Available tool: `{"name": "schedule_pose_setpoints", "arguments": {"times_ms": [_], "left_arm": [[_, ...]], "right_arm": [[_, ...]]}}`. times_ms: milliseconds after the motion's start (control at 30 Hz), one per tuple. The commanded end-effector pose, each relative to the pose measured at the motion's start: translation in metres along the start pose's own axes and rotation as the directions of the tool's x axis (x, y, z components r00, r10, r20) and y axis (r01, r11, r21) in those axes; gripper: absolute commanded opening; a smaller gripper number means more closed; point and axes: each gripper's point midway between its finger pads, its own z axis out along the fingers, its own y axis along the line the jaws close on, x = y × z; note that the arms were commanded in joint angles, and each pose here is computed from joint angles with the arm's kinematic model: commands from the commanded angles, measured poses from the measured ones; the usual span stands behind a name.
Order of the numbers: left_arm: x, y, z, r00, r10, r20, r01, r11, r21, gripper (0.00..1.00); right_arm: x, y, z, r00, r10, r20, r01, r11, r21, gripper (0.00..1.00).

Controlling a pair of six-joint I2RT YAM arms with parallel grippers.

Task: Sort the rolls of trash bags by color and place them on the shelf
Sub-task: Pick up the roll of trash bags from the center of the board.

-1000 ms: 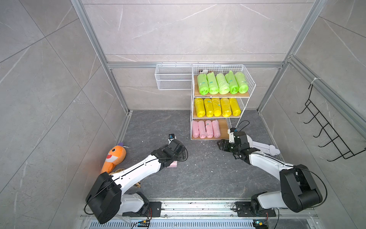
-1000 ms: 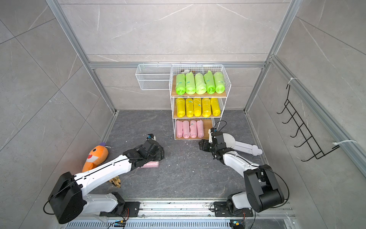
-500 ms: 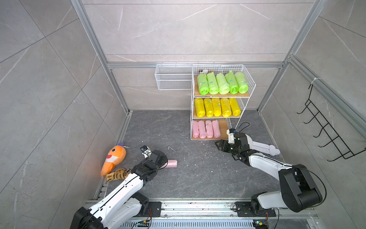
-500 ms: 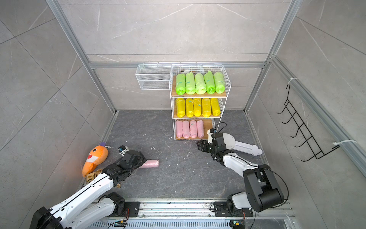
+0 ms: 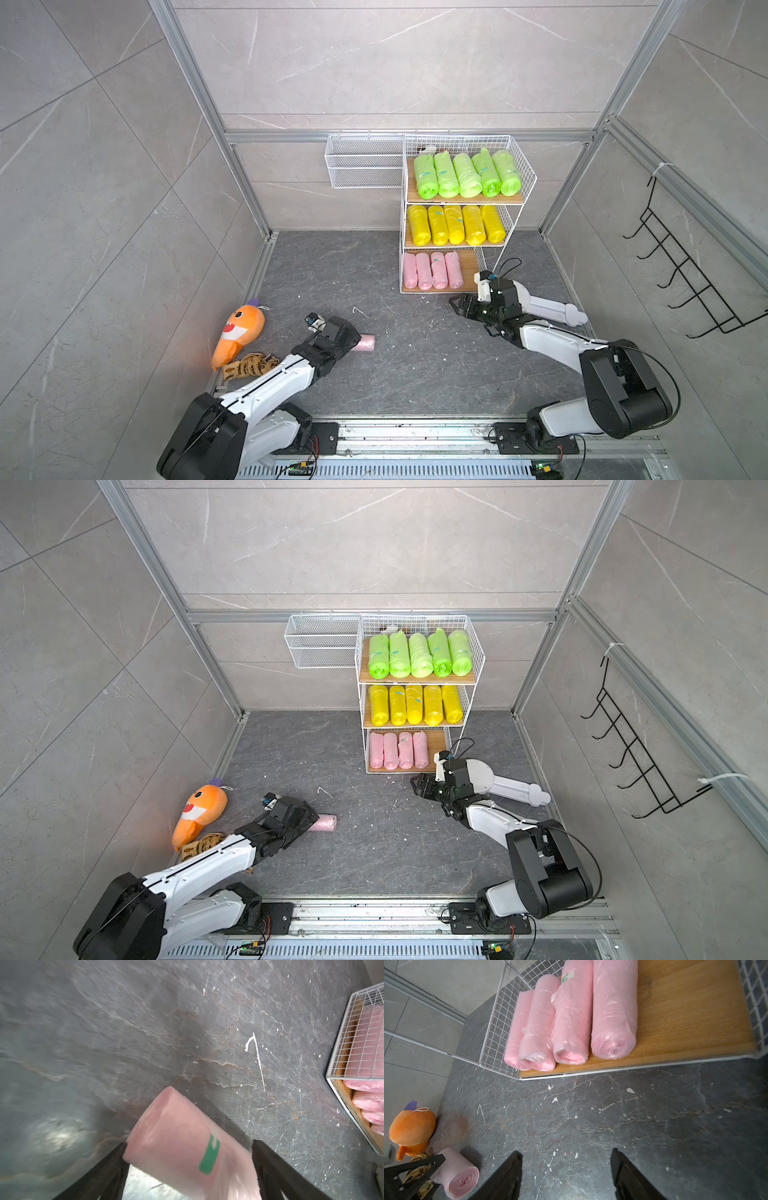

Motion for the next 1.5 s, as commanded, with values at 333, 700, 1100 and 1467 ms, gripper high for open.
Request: {"name": "schedule_pose_setpoints", "arguments": {"times_ms": [333, 700, 1100, 1467], "left_arm": [[0.002, -0.058, 0.029, 0.999, 0.006, -0.053, 0.002, 0.989, 0.146, 0.68], [0.016, -0.069, 0.040, 0.993, -0.010, -0.121, 0.034, 0.979, 0.199, 0.40], [-0.009, -0.144, 0.000, 0.984, -0.112, -0.136, 0.161, 0.883, 0.440, 0.29], [-0.018, -0.197, -0.035, 0.987, -0.099, -0.129, 0.155, 0.806, 0.571, 0.29]], "right_arm": [[0.010, 0.002, -0.001, 1.000, 0.015, -0.014, -0.015, 1.000, -0.016, 0.72], [0.014, 0.014, -0.006, 1.000, 0.008, -0.019, -0.009, 0.999, -0.053, 0.72], [0.016, 0.083, -0.039, 0.994, -0.106, -0.005, 0.101, 0.956, -0.277, 0.78], [0.059, 0.159, -0.033, 0.976, -0.201, -0.087, 0.136, 0.868, -0.478, 0.92]]}}
